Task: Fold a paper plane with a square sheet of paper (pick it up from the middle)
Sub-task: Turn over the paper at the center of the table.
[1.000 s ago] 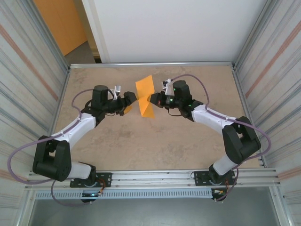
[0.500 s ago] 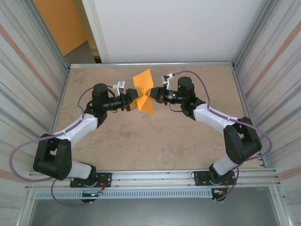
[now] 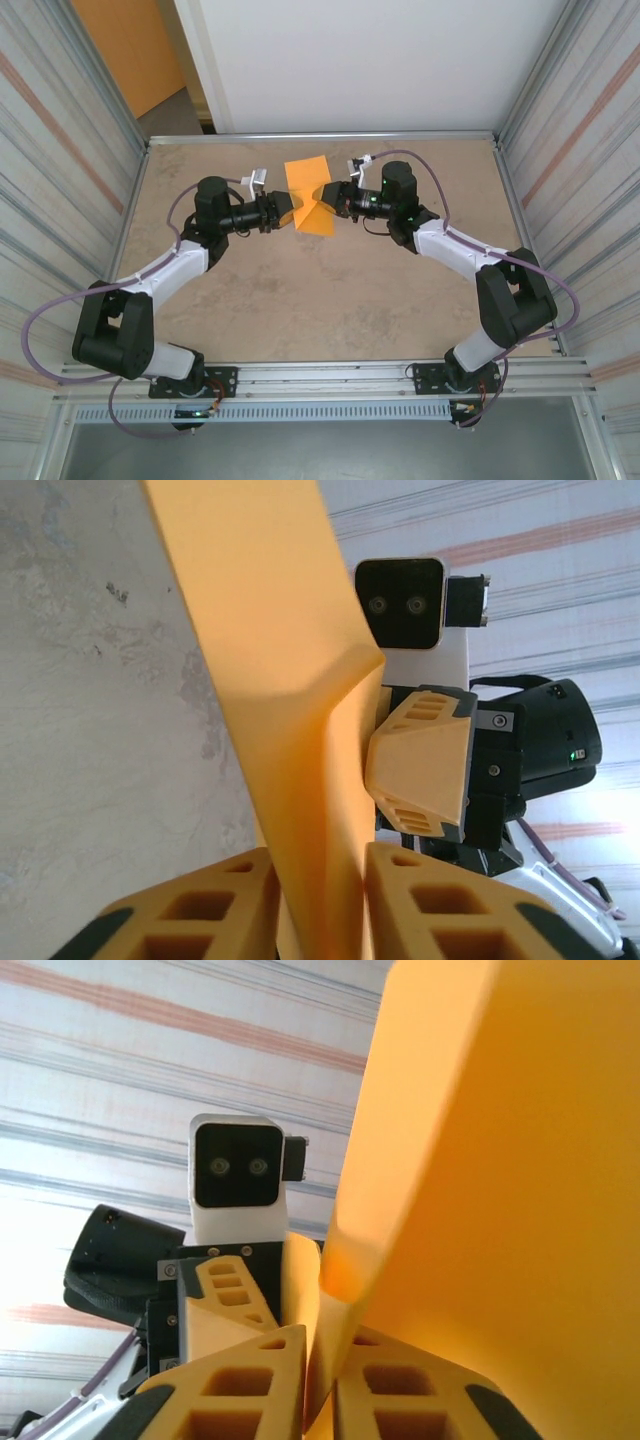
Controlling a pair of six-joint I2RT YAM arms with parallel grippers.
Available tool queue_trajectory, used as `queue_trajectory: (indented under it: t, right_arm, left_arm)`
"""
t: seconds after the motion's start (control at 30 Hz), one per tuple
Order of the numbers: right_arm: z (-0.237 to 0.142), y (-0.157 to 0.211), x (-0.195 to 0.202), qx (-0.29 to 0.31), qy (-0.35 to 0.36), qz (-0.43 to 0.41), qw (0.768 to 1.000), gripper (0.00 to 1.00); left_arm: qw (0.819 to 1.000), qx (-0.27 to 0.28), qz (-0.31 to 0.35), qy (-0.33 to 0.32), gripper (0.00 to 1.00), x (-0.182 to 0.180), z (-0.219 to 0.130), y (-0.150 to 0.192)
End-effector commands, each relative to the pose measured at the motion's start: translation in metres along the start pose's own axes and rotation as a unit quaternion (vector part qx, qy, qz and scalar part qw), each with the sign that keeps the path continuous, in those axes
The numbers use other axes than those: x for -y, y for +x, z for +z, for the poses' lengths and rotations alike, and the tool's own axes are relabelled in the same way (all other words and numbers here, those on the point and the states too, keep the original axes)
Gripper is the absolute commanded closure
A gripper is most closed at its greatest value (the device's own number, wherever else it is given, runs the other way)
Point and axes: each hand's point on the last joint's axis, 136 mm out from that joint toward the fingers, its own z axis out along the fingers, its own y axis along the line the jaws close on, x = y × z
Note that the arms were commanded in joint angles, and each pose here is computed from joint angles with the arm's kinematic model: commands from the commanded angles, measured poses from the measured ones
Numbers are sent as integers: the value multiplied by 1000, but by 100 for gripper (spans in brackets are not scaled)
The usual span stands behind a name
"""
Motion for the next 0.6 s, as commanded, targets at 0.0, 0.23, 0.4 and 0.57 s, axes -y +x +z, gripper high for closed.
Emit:
queue_trajectory:
  t: [0.0,0.23,0.4,0.57]
  right_arm:
    - [-6,1,-1,-3,9,-12,1000,81]
    - [-27,-5,34,18,101,6,995,65]
    - [-69,-18,71,70,222,6,972,58]
    - [-113,-27,90,114,321,0,940,57]
  left_arm:
    - [1000,-7,16,0,79,7,1,-2]
    - [999,-7,17,-31,91,-6,1,-4]
    - [990,-26,37,-131,92,-30,-5,2]
    - [950,-68,97,-290,92,-48,-14,13]
